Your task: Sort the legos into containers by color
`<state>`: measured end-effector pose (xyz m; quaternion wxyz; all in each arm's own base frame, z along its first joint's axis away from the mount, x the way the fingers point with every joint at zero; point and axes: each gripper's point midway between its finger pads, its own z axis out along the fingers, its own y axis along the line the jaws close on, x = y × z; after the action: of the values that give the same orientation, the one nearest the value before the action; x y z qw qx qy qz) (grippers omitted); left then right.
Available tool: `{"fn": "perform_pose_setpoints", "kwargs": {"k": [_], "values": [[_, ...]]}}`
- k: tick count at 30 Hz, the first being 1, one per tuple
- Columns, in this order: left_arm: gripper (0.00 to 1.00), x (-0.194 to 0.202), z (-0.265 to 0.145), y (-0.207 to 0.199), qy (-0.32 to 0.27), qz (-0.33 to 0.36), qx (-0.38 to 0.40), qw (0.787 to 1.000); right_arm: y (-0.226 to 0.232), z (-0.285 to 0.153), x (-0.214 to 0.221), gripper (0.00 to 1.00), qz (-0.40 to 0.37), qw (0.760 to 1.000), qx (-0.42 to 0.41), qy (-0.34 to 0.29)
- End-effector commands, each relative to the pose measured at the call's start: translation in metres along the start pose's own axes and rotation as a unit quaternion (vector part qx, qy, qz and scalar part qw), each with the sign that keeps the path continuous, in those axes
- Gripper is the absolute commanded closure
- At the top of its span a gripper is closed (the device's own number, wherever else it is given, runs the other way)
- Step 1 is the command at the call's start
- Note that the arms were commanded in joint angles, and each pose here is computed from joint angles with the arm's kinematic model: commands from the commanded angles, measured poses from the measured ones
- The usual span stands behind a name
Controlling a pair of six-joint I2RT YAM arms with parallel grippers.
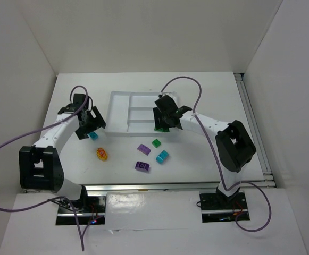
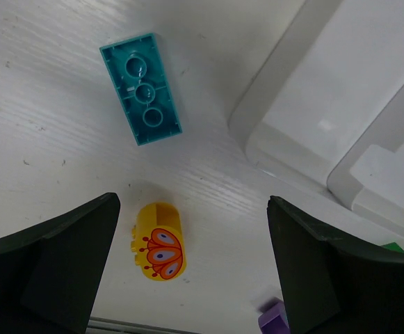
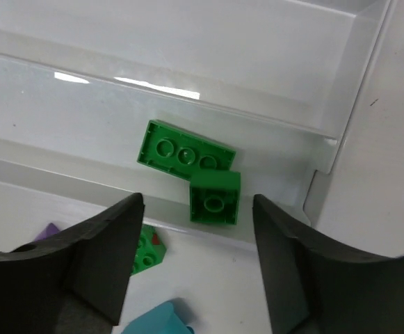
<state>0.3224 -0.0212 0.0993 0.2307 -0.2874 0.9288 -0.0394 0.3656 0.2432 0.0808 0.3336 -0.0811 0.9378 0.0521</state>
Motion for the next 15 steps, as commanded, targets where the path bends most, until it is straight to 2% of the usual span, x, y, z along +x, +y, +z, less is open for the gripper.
{"fn": "perform_pose_setpoints", "kwargs": {"k": [1,2,6,10,15], "values": [[0.00,0.008,0.007,-0.002,0.022,-0.014,0.006,1.000,0.007,-0.002,-0.041,0.26,0.026,0.998,-0.021,-0.052],[0.00,0.009,0.011,0.001,0.024,-0.018,-0.003,1.000,0.006,-0.002,-0.041,0.18,0.026,0.998,-0.021,-0.052],[0.02,-0.006,0.014,0.007,0.004,-0.021,-0.026,0.999,0.000,-0.013,-0.049,0.18,0.030,0.997,-0.007,-0.068],[0.06,-0.009,0.029,0.018,0.012,-0.028,-0.056,0.998,-0.014,-0.047,-0.061,0.18,0.043,0.994,-0.007,-0.104],[0.07,-0.008,0.044,0.022,0.019,-0.038,-0.077,0.996,-0.027,-0.062,-0.049,0.18,0.046,0.994,-0.003,-0.102]]}}
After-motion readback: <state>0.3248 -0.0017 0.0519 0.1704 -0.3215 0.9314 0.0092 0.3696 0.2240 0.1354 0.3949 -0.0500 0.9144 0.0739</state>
